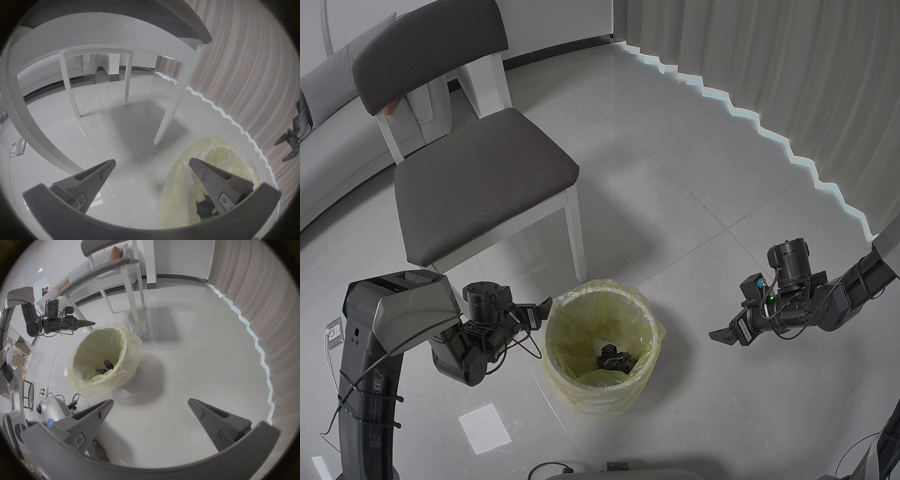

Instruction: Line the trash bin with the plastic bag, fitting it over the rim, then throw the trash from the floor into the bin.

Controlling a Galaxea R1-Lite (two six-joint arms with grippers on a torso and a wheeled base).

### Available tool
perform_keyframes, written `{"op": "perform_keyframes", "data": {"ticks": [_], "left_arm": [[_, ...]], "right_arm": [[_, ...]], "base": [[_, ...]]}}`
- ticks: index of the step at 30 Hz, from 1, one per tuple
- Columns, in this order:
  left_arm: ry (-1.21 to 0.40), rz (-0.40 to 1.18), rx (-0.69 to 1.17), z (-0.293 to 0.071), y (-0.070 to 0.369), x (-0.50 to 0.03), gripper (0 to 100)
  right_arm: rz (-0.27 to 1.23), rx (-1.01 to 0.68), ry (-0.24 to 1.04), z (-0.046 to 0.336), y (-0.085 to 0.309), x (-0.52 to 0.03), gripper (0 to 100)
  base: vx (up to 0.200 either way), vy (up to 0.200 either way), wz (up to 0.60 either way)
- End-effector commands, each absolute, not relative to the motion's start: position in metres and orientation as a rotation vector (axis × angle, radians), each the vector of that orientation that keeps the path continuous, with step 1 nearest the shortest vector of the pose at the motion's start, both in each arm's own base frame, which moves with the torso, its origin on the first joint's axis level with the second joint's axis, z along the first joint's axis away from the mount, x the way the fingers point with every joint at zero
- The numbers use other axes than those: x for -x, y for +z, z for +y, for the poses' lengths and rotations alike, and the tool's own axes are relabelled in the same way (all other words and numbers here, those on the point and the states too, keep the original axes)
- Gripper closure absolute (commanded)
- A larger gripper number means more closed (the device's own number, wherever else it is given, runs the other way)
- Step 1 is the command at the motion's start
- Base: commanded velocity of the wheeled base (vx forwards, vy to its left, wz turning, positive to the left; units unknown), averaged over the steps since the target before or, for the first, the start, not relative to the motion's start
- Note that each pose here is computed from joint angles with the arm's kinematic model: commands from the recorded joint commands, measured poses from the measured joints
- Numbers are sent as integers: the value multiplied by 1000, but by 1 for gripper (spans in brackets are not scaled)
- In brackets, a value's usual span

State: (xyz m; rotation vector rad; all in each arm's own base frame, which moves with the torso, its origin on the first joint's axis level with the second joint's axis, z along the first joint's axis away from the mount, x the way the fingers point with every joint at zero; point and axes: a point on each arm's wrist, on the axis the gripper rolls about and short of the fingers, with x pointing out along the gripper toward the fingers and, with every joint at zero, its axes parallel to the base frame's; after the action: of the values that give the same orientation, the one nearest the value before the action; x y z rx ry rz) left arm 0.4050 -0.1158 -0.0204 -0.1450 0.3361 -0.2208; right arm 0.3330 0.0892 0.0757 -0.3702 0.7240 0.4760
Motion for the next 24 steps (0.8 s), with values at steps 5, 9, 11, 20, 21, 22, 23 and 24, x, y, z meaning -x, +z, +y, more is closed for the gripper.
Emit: {"op": "perform_keyframes", "data": {"ticks": [5, 9, 11, 20, 21, 22, 23, 24], "left_arm": [[-230, 380, 134, -123, -34, -407, 0], [-228, 395, 132, -124, -36, -411, 0], [-218, 414, 128, -125, -39, -420, 0], [-196, 491, 115, -125, -54, -435, 0], [-192, 495, 112, -125, -57, -435, 0], [-192, 495, 112, -126, -58, -436, 0], [-189, 497, 112, -125, -63, -438, 0], [-187, 499, 112, -125, -64, -439, 0]], "right_arm": [[718, 370, 475, 88, 74, -328, 0], [713, 369, 472, 86, 71, -327, 0], [712, 366, 468, 85, 70, -326, 0], [692, 357, 453, 79, 80, -318, 0], [691, 352, 450, 78, 80, -318, 0], [692, 350, 448, 78, 80, -318, 0], [690, 338, 443, 78, 81, -318, 0], [683, 319, 435, 77, 83, -317, 0]], "base": [[0, 0, 0], [0, 0, 0], [0, 0, 0], [0, 0, 0], [0, 0, 0], [0, 0, 0], [0, 0, 0], [0, 0, 0]]}}
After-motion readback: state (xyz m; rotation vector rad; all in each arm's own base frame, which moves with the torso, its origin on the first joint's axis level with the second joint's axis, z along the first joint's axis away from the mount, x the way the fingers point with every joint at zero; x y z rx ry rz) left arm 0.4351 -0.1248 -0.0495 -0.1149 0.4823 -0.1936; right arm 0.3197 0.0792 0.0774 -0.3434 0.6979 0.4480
